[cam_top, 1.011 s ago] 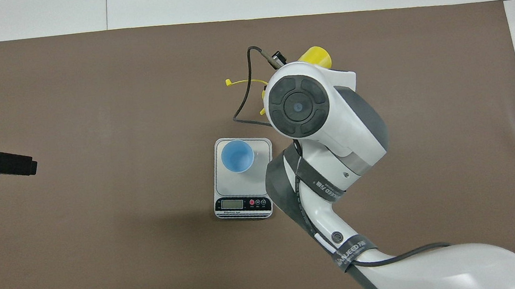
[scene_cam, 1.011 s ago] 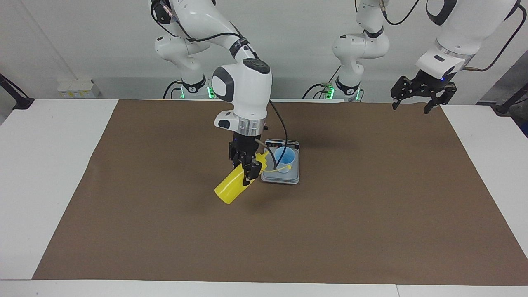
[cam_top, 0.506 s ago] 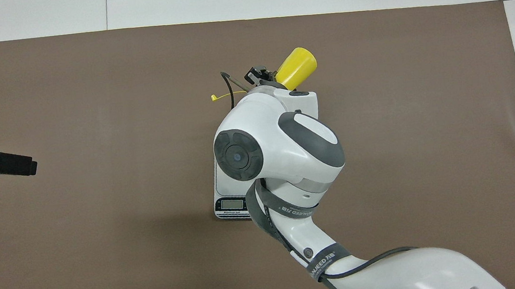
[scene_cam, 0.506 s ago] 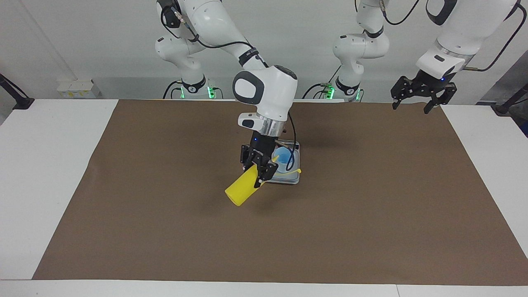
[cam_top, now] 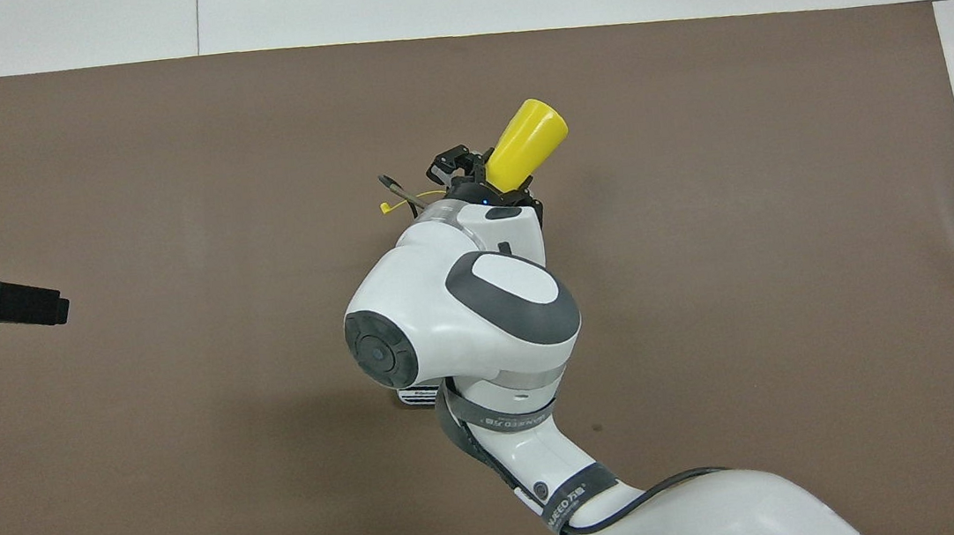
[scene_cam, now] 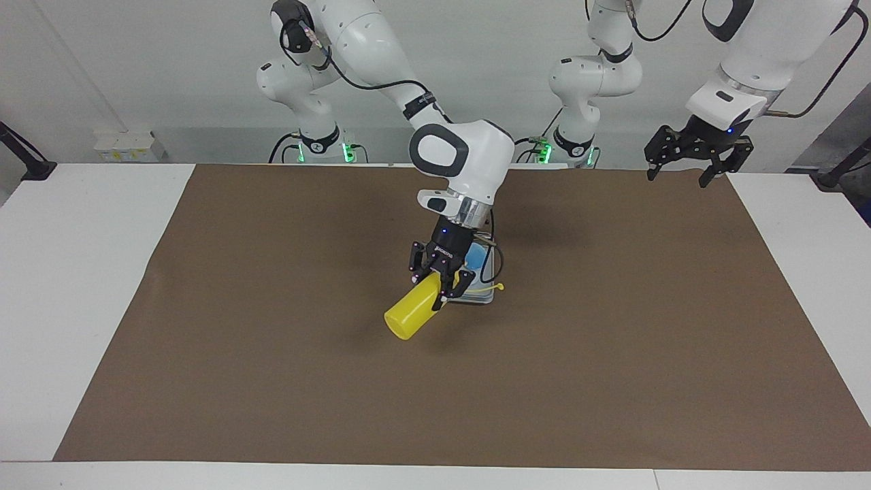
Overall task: Pour seasoning into cup on scale with both arms
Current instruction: 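Tilt the yellow bottle upside down over the cup with the right gripper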
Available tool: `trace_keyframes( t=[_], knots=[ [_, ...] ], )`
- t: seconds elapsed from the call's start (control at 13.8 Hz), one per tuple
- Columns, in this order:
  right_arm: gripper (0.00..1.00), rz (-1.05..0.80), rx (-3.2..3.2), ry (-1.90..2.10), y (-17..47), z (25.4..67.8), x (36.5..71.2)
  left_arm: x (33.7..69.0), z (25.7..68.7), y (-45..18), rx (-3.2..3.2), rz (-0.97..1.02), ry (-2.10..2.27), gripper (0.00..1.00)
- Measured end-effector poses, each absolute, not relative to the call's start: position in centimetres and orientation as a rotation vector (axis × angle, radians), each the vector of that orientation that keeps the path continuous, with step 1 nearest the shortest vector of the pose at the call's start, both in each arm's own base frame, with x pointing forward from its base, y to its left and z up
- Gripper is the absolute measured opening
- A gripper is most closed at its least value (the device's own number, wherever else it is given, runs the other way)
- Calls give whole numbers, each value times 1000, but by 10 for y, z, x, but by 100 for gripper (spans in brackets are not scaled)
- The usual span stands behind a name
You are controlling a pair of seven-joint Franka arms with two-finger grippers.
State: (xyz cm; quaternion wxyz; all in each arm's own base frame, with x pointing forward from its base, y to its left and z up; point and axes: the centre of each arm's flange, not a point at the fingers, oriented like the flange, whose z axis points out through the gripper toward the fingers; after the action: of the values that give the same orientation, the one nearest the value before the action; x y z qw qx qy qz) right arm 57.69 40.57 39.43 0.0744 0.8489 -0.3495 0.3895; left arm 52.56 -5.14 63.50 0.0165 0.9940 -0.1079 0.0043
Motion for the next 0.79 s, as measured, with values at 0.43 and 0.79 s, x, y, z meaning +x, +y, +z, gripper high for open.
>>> trace_keyframes(
  t=[0.43,0.79],
  knots=[
    [55,1310,2458,-848,415,381,565,526,635,-51,3090,13,-335,100],
    [55,1335,2443,-803,415,377,563,526,635,-51,3090,13,-335,100]
  ],
)
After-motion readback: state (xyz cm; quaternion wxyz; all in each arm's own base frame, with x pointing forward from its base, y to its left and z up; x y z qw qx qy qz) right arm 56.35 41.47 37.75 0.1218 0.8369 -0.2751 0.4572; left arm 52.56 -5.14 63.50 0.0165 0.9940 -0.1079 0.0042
